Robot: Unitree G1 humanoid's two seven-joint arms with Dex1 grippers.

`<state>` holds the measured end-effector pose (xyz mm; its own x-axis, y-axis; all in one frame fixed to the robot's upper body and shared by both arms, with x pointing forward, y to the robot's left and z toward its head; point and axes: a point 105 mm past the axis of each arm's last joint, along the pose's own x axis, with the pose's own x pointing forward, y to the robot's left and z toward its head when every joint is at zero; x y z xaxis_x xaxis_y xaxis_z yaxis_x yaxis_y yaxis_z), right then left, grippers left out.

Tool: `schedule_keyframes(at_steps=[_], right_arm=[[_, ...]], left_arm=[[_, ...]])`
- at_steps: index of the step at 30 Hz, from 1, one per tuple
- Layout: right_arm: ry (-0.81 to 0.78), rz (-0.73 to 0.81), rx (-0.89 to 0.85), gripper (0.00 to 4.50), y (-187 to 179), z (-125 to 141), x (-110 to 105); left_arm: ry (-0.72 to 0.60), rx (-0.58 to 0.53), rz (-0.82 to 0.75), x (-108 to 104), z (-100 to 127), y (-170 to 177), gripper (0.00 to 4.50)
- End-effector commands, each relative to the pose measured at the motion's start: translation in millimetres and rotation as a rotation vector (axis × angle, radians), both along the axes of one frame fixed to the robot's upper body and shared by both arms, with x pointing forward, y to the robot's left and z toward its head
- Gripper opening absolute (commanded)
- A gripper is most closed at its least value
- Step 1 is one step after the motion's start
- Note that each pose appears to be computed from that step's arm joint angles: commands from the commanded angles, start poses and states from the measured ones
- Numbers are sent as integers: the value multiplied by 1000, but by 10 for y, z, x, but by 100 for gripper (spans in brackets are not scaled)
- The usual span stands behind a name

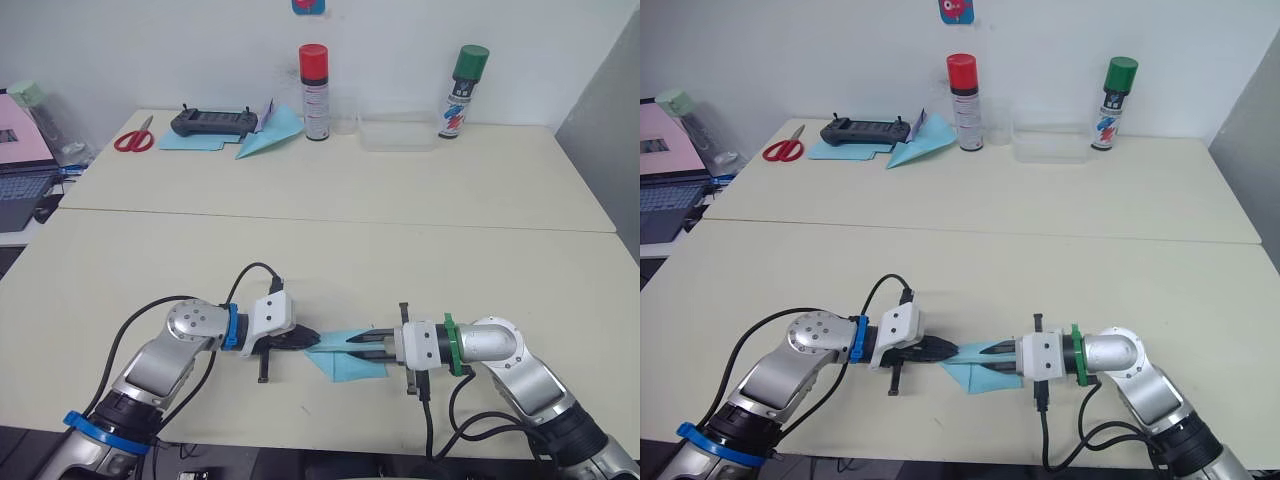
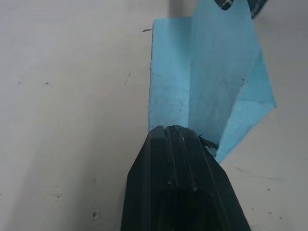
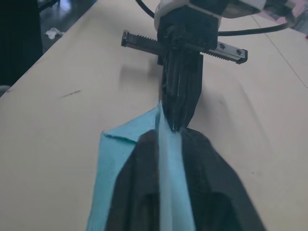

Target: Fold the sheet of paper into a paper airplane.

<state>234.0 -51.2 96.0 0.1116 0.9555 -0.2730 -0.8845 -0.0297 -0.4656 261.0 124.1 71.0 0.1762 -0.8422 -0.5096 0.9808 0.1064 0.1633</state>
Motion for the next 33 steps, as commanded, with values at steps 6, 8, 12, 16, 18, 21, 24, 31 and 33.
schedule_keyframes(at_steps=[6,8,12,16,18,21,24,31,33], right_arm=[[-26,-122,16,2,22,1,254],[-19,-148,4,2,22,-64,307],[-7,-169,-9,2,20,-166,357],[-20,-174,-55,2,-4,-286,378],[-22,-170,-62,2,5,-317,375],[-28,-166,-73,2,29,-358,374],[-26,-168,-73,2,55,-386,387],[-42,-178,-77,2,52,-409,423],[-44,-180,-76,2,48,-404,430]], left_arm=[[16,66,26,13,-37,199,0],[15,71,25,12,-39,210,0],[13,75,25,11,-39,226,0],[5,80,26,17,-21,247,0],[-9,78,34,44,16,263,0],[-40,46,52,110,134,257,0],[-76,-59,73,217,421,138,0],[-104,-35,-29,66,472,-57,0],[-97,-22,-30,34,403,-61,0]])
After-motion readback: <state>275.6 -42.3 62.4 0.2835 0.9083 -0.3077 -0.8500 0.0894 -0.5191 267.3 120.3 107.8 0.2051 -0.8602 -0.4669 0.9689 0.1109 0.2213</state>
